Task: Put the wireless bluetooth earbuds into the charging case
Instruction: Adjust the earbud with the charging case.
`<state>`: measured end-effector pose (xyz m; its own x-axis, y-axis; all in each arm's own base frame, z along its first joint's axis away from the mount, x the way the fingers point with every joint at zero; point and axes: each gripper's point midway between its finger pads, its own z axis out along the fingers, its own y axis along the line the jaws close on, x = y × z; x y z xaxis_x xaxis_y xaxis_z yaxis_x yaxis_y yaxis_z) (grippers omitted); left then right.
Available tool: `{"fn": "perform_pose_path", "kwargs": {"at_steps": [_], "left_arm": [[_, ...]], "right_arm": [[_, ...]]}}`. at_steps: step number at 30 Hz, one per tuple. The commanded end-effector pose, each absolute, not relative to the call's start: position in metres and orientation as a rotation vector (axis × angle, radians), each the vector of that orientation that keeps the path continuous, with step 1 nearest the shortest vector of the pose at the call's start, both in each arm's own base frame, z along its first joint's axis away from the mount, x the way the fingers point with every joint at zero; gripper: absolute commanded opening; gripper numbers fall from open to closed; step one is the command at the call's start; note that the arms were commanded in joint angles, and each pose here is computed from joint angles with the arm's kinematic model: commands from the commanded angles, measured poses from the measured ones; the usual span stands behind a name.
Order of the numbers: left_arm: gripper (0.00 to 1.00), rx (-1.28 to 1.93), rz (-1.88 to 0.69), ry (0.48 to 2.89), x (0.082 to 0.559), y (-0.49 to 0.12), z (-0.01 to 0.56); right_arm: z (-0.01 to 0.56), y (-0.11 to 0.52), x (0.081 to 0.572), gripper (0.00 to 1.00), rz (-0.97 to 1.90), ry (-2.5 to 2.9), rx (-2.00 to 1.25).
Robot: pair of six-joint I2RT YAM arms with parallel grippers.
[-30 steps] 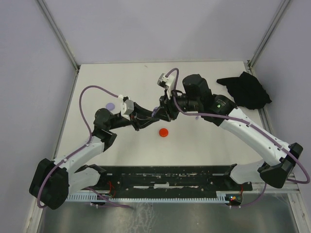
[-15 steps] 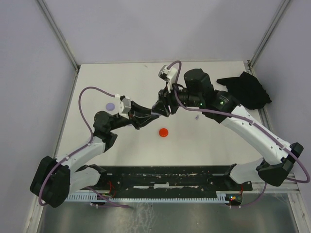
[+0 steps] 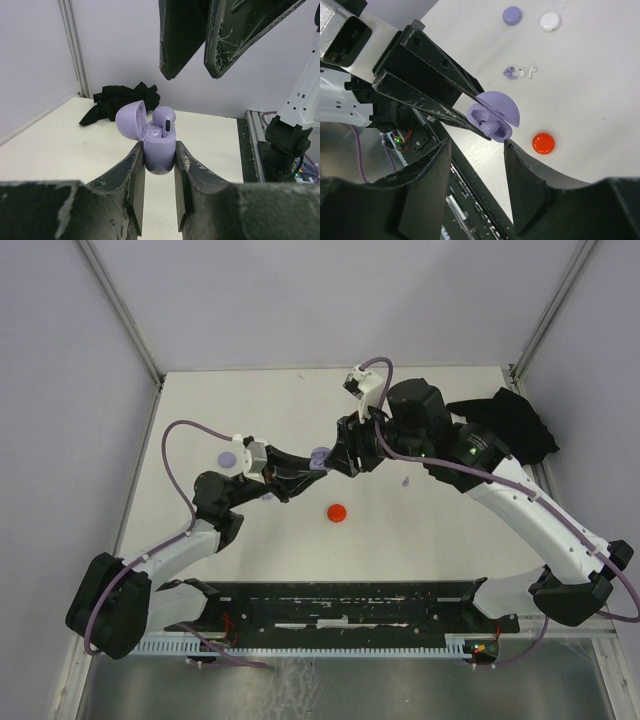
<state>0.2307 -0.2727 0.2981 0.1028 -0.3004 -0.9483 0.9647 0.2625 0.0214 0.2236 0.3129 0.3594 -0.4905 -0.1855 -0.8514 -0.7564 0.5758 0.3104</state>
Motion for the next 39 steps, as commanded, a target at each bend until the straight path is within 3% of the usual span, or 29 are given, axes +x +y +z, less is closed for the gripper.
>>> {"fn": "perform_pose_path", "kwargs": {"at_steps": [1,9,39], "left_arm": [[0.03,0.802,-1.124,0.953,0.226,-0.272,0.324],[0.03,0.825,-1.151,0.932,0.222,-0.275,0.326],[0.03,0.874,-1.232,0.857,0.205,-0.278,0.34]], "right_arm": [[0.368,0.309,0.221,0.53,0.917,2.022,-0.647],[0.361,0.323,0.225,0.42,0.981,2.036,-0.611],[0.354,0.352,0.216,0.3,1.078,1.907,-0.909]]}}
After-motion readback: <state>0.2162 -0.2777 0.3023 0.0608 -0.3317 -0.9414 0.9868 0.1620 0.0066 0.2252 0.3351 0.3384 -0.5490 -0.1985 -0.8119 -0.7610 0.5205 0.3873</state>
